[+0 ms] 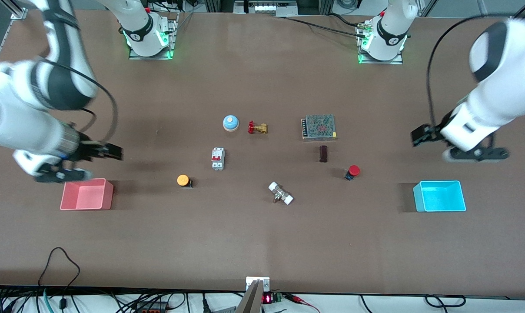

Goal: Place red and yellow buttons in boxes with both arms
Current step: 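Reach the right gripper to the yellow button while the left gripper reaches the red button, then grasp the yellow button with the right gripper while the left gripper grasps the red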

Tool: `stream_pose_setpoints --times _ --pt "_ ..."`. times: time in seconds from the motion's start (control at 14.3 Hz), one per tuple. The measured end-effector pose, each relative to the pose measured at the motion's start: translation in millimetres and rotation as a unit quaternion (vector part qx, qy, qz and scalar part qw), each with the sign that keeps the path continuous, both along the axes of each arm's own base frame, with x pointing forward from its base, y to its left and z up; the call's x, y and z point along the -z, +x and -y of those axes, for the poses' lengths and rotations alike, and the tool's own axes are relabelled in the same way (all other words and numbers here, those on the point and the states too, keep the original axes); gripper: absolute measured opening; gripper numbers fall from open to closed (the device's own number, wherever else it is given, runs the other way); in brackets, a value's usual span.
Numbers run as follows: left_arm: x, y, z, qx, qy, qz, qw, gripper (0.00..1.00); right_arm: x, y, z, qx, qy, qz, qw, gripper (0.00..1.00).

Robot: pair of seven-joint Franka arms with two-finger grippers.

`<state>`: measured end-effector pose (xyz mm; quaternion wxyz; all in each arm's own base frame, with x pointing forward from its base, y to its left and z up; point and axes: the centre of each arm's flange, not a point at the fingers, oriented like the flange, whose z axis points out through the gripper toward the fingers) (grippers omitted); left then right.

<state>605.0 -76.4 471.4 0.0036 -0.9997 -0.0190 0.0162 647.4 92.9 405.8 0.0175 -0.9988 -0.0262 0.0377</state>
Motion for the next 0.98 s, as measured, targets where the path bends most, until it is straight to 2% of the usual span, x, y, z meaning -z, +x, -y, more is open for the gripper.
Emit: stream_pose_setpoints --times 0.28,0.56,0.77,0.98 --pt "54 12 25 -0.013 -0.007 -0.012 1.000 1.00 61 -1 -69 -0.014 -0.015 -0.015 1.000 1.00" --pt "97 16 52 -0.030 -0.015 0.003 0.999 1.00 101 -1 -106 -0.024 -0.025 -0.004 0.999 1.00" --pt "138 7 70 -0.038 -0.025 0.026 0.999 1.00 122 -1 -118 -0.021 -0.031 -0.003 0.999 1.00" --pt "176 -6 83 -0.042 -0.032 0.035 0.998 1.00 132 0 -122 -0.021 -0.033 -0.001 0.999 1.00"
